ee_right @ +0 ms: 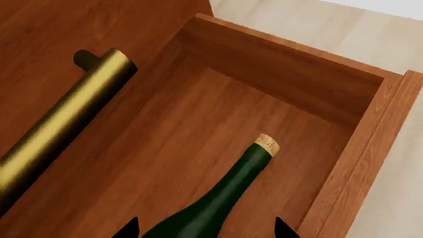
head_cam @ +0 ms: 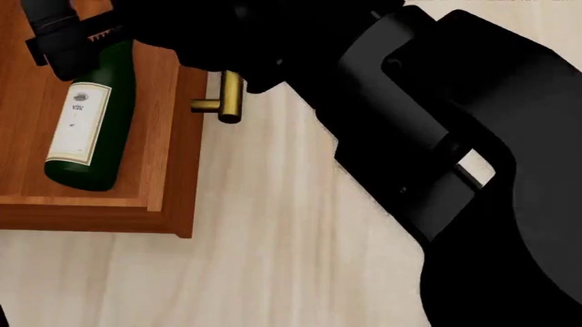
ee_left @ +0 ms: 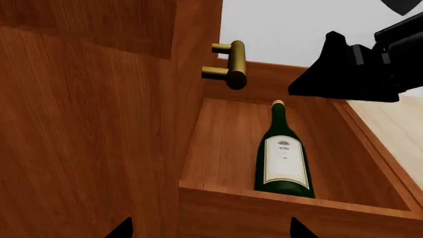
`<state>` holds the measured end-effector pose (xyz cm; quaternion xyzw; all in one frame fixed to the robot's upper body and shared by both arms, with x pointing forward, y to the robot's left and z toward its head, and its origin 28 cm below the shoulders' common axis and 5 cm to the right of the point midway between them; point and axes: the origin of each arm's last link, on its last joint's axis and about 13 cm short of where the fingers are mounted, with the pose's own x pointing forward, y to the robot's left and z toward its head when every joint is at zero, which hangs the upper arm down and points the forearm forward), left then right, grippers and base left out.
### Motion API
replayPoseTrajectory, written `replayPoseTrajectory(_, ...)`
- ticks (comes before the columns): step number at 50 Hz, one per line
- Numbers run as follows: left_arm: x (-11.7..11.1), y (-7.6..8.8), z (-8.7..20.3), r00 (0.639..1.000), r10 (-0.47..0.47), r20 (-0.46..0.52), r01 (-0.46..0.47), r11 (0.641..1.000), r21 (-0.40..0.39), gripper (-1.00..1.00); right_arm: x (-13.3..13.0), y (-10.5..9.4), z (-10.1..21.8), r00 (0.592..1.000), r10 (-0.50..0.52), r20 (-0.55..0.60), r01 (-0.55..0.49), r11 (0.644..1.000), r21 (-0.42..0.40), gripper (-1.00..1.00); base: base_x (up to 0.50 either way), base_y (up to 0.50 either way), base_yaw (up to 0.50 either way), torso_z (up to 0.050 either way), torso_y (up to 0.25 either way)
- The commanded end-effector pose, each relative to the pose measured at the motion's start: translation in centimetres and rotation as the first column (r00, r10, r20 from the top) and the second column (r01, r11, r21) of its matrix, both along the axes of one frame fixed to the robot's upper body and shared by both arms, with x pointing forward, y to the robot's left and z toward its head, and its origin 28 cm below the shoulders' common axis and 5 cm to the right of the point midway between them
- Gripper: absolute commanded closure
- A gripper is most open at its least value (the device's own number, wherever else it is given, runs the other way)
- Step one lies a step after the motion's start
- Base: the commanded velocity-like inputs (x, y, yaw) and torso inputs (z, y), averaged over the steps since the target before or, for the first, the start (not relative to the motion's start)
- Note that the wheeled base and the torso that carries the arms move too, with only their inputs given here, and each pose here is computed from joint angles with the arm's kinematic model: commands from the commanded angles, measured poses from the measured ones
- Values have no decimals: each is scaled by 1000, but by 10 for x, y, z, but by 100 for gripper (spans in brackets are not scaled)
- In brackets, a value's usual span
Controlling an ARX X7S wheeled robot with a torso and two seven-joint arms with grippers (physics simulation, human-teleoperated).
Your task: Put the wine bottle in the bottom drawer of the cabinet.
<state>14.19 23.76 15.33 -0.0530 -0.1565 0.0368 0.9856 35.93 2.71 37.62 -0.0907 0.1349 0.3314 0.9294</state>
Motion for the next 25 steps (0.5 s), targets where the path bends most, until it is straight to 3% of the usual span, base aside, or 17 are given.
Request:
replayPoseTrajectory(1,0,0,0,1000,0,0,0,1000,0,-100,1,-5,-9,999,-31,-29,28,994,-105,-100,0,0,0,0,0)
replayPoseTrajectory(12,1,-1,-1,1000,-2,-2,2,1000,0,-100,-2,-6,7,999,-24,34,28,991,-133,-100,0,0,-1,0,-1)
replayPoseTrajectory(25,1,-2,-1,1000,-6,-3,6,1000,2,-100,-16,-11,53,992,-14,127,28,993,-114,-100,0,0,0,0,0)
